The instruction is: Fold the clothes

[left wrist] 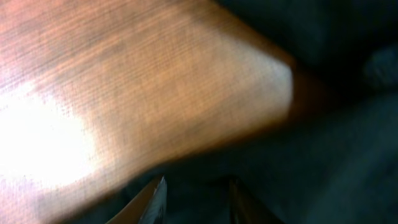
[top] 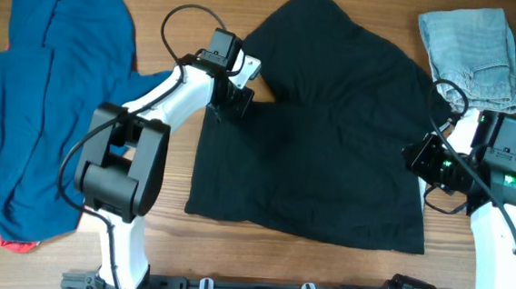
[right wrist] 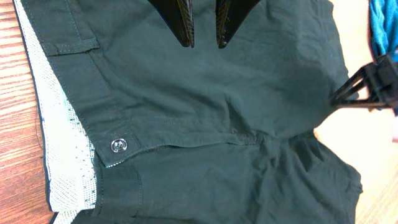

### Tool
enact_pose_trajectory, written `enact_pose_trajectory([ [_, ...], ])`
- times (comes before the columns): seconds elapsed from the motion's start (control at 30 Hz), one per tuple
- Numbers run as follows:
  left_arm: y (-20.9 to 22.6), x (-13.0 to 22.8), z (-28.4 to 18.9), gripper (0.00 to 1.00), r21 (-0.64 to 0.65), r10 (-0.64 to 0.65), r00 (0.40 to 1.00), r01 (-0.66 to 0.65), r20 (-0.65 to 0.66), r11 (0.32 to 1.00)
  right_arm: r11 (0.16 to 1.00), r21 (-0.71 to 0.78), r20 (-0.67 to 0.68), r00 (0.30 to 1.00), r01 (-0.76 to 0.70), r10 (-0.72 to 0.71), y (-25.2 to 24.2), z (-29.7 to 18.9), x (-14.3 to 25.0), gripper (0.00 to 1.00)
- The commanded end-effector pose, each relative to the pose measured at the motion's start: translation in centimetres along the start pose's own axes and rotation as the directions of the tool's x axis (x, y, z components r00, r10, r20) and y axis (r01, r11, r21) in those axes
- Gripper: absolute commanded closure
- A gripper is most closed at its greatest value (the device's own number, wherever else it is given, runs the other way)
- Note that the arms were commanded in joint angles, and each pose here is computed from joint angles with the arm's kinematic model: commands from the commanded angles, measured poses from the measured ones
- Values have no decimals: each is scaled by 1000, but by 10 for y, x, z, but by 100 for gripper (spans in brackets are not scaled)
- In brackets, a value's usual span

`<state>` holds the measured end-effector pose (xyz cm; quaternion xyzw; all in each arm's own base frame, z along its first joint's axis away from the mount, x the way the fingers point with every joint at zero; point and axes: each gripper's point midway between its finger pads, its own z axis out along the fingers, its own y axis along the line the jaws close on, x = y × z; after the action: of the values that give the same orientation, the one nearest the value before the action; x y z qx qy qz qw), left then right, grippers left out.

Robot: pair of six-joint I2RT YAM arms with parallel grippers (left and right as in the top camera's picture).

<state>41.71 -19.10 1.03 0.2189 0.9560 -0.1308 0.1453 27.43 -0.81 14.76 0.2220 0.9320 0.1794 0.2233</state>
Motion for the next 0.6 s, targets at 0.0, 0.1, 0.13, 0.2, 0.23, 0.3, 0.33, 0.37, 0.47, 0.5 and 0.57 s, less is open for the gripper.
enact_pose_trajectory([
  [0.0, 2, -30, -1, 64, -22, 45, 992, -42, 114, 999, 1000, -2, 10, 1000, 27, -27, 3, -1, -3, 87],
  [0.1, 3, -58, -4, 66, -34, 72, 971, -66, 228, 997, 1000, -2, 11, 1000, 27, -27, 3, -1, -4, 87],
  [0.13, 4, -68, -5, 67, -39, 82, 960, -74, 268, 996, 1000, -2, 11, 1000, 27, -27, 3, -1, -4, 87],
  [0.2, 4, -84, -6, 75, -49, 97, 939, -85, 331, 995, 1000, -3, 12, 1000, 25, -25, 3, -1, -4, 87],
  [0.23, 5, -94, -5, 80, -56, 107, 922, -93, 371, 994, 1000, -3, 15, 1000, 26, -26, 3, -1, -5, 87],
  [0.3, 8, -108, 0, 91, -70, 122, 895, -102, 429, 992, 1000, -1, 16, 1000, 26, -26, 3, -1, -5, 87],
  [0.33, 9, -111, 3, 92, -74, 126, 887, -104, 444, 992, 1000, 8, 18, 1000, 26, -26, 1, -1, -5, 87],
  [0.37, 12, -116, 8, 92, -87, 132, 876, -103, 464, 991, 999, 22, 22, 999, 25, -25, -1, -1, -6, 87],
  [0.47, 20, -123, 27, 90, -111, 142, 852, -100, 503, 989, 999, 40, 26, 999, 24, -25, -4, -1, -7, 87],
  [0.5, 22, -123, 33, 89, -113, 145, 848, -101, 510, 988, 999, 40, 28, 999, 24, -25, -4, -1, -7, 87],
  [0.57, 24, -119, 46, 87, -112, 145, 853, -102, 502, 988, 999, 41, 29, 999, 25, -26, -5, -1, -7, 87],
])
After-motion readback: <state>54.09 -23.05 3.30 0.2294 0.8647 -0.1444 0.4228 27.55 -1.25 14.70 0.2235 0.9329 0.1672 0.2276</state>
